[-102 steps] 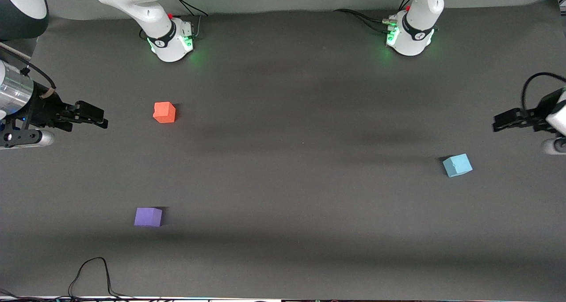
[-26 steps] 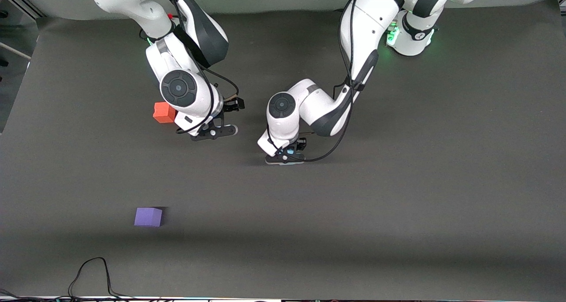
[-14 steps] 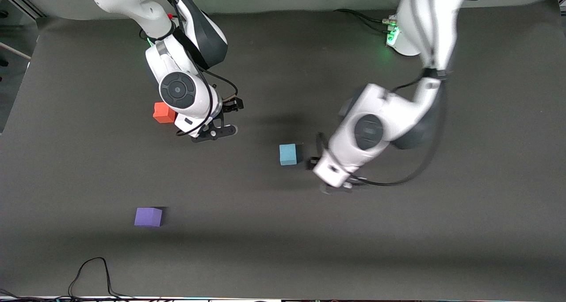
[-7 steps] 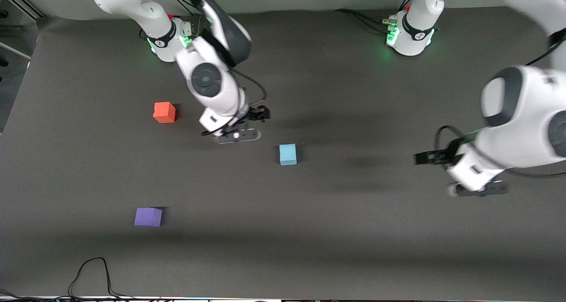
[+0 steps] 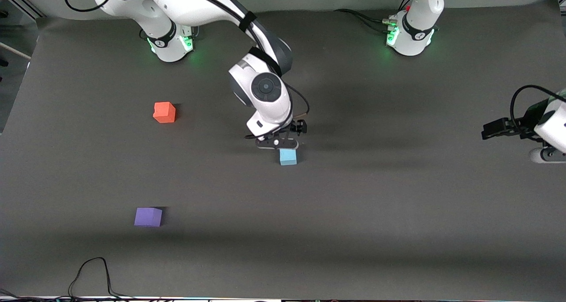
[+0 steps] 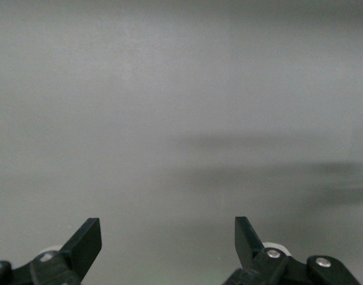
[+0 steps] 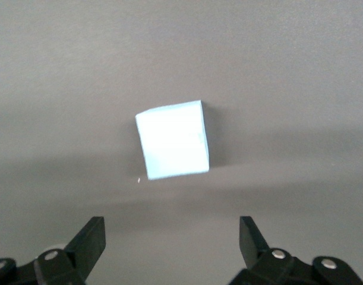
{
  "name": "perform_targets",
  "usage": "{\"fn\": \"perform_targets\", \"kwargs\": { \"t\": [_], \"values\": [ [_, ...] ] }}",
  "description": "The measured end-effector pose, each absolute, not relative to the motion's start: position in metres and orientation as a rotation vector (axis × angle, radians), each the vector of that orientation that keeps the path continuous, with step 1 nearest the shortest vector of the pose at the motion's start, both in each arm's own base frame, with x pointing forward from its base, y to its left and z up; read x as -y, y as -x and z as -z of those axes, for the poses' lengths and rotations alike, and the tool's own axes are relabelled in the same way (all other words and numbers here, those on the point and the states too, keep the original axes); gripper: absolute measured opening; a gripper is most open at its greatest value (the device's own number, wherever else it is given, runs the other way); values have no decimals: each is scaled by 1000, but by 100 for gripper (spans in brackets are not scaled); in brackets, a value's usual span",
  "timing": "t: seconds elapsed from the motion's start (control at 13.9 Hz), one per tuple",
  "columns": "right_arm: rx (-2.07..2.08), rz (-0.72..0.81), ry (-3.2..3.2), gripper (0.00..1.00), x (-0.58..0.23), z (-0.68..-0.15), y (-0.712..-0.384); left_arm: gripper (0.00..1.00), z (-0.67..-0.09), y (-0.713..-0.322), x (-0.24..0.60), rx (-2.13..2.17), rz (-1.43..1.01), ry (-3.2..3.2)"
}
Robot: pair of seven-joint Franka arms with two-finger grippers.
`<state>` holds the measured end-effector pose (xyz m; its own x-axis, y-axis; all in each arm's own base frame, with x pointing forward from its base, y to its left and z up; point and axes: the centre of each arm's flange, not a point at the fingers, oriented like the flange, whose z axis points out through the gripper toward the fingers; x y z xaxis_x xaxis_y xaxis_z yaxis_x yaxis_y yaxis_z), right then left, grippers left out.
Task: Place blue block between orange and purple blocks
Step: 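Lower the right gripper onto the blue block and grasp it, then lift the blue block with the right gripper toward the orange block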
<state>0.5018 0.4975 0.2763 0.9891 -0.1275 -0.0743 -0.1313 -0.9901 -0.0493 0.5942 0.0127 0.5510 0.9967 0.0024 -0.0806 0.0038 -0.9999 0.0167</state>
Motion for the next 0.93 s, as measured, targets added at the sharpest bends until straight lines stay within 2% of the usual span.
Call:
{"fn": "perform_targets", "kwargs": {
  "t": [0.36,0.79,0.93],
  "values": [
    [-278,-109,3093,100,-497,-228,-517,100,-574,-583,-8,9,80,-3129],
    [-307,-81,3082,100,-505,-205,-525,100,-579,-581,1,36,72,-3134],
    [-285,-57,3096,95,-506,-199,-525,100,-579,-580,-2,26,84,-3137]
  ]
}}
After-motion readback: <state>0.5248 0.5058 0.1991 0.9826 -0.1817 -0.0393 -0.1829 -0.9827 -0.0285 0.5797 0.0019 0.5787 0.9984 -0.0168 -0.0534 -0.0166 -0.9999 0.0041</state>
